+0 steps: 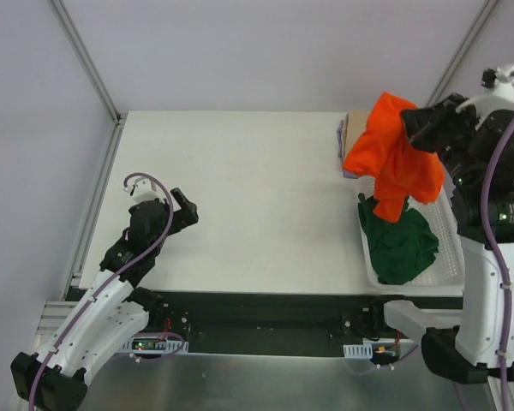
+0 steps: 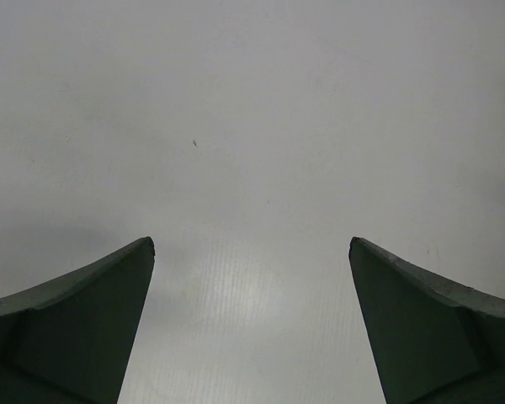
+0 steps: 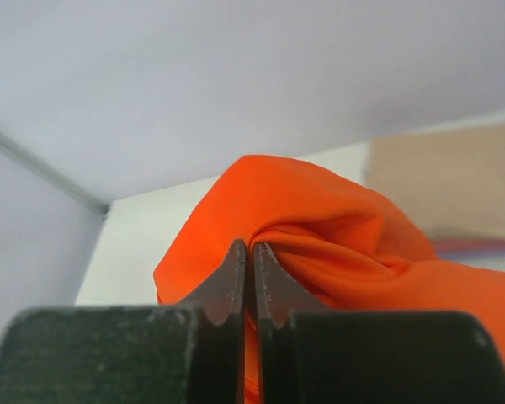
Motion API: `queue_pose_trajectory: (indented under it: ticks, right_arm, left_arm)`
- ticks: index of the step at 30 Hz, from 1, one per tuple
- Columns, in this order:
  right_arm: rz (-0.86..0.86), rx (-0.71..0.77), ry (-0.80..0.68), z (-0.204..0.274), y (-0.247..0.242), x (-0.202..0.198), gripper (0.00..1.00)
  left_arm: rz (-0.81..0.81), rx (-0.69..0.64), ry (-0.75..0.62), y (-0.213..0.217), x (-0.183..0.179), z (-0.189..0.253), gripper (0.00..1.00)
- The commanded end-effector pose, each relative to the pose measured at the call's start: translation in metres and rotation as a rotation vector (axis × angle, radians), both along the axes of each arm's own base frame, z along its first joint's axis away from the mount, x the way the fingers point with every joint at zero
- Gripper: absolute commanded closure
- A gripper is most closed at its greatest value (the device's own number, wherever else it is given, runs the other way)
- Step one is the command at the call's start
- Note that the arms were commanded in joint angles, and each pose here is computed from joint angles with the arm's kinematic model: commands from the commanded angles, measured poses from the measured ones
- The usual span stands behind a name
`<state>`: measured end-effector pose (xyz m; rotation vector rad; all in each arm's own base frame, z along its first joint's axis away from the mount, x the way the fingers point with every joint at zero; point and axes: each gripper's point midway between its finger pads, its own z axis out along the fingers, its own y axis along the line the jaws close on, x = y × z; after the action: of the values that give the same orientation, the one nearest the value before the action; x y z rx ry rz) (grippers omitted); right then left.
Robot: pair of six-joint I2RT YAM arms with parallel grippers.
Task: Fold and stack the t-shirts
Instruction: Grab crumpled tshirt from bin with the right arm, then move the tshirt to the center of the board
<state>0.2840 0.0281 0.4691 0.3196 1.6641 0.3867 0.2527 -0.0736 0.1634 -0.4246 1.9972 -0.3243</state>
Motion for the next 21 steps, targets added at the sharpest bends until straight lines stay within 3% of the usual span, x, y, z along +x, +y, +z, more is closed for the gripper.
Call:
queue_pose_trajectory:
  ticks: [1, 6, 12, 15, 19, 20, 21]
  right_arm:
    - [0.3, -0.11, -0.159, 0.064, 0.077, 0.005, 1.0]
    - [0.665, -0.032, -0.344, 0.13, 0.181, 0.012, 0.99]
    - [1.031, -0.002, -0.419, 0.139, 0.284, 0.0, 0.99]
    - [1.069, -0.047, -0.318, 0.093, 0.285, 0.008, 0.99]
    - [0.833, -0.102, 0.025, -0.057, 0.233, 0.061, 0.99]
    - [0.746, -0.109, 0.07, -0.09, 0.21, 0.076, 0.94]
    - [0.694, -0.141, 0.122, -0.134, 0.19, 0.09, 0.7]
  left_arm:
    - [0.012, -0.016, -0.034, 0.001, 0.003, 0.008, 0.01]
    - [-0.035, -0.103, -0.017, -0.012, -0.007, 0.011, 0.01]
    - [0.041, -0.131, 0.033, 0.002, -0.027, 0.006, 0.01]
    - [0.056, -0.131, 0.047, 0.008, -0.037, 0.005, 0.01]
    - [0.093, -0.16, 0.056, 0.014, -0.046, 0.003, 0.01]
    - [0.095, -0.163, 0.059, 0.014, -0.048, 0.002, 0.01]
    - [0.1, -0.165, 0.064, 0.015, -0.049, 0.0, 0.01]
